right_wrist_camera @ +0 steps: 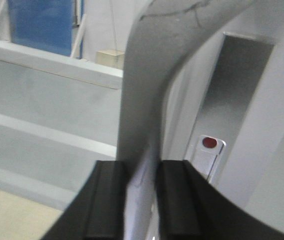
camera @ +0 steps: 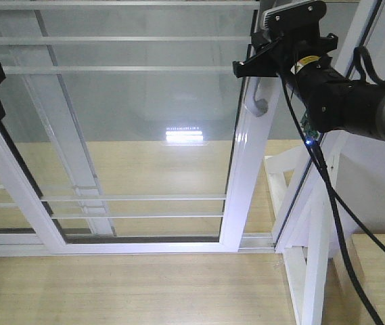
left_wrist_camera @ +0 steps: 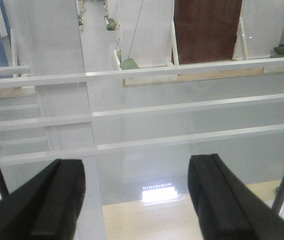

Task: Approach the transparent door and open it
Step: 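Slide the door sideways toward the left arm with the right gripper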

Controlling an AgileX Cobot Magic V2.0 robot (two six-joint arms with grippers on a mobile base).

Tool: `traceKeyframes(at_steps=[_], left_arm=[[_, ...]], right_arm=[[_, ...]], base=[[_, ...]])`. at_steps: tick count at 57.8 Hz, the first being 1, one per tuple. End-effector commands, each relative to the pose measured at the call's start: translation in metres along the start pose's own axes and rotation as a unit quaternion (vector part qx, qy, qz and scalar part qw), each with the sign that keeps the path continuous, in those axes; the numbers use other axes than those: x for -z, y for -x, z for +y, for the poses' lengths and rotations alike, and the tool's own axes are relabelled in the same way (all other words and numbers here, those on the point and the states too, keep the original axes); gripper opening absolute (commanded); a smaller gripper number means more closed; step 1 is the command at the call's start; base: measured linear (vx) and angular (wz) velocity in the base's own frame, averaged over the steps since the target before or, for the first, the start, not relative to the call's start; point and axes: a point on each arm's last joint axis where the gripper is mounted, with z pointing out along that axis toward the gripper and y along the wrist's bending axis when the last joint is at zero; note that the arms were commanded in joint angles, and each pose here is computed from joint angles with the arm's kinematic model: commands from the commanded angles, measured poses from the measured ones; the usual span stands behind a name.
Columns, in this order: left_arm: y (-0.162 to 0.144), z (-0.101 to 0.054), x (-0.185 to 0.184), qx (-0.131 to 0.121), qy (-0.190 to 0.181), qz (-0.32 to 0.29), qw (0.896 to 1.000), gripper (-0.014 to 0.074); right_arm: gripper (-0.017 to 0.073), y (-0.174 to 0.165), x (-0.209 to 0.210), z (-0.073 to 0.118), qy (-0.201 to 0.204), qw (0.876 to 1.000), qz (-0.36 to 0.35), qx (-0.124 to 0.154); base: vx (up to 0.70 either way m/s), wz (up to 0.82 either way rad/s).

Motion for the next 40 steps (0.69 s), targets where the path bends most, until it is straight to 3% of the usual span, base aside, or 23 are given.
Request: traceKeyframes(at_steps=[1, 15, 22, 29, 35, 40], left_arm=[[0.021, -0.002, 0.002, 0.006, -0.008, -0.060, 0.998, 0.0556], [0.021, -0.002, 0.002, 0.006, -0.009, -0.061, 0.998, 0.0556], [0.021, -0.002, 0.002, 0.006, -0.009, -0.061, 0.998, 0.0556], [0.021, -0.002, 0.002, 0.006, -0.009, -0.061, 0.998, 0.0556], [0.021, -0.002, 0.002, 0.006, -0.009, -0.061, 0.998, 0.0556], [0.021, -0.002, 0.002, 0.006, -0.009, -0.061, 0.998, 0.0556]], right_arm=[[0.0192, 0.036, 0.010, 0.006, 0.009, 0.997, -0.068, 0.024], [0.0192, 0.040, 0.015, 0.010, 0.025, 0.997, -0.053, 0.042], [0.0179, 0.053, 0.026, 0.007, 0.028, 0.996, -0.044, 0.070], [0.0099, 0.072, 0.044, 0.003, 0.032, 0.994, -0.036, 0.094], [-0.0012, 0.092, 0.066, -0.002, 0.038, 0.994, -0.028, 0.094], [-0.0010, 0.101, 0.088, -0.005, 0.041, 0.995, -0.024, 0.086]], base=[[0.00, 0.00], [0.00, 0.00], [0.00, 0.00], [0.00, 0.00], [0.00, 0.00], [0.00, 0.00]])
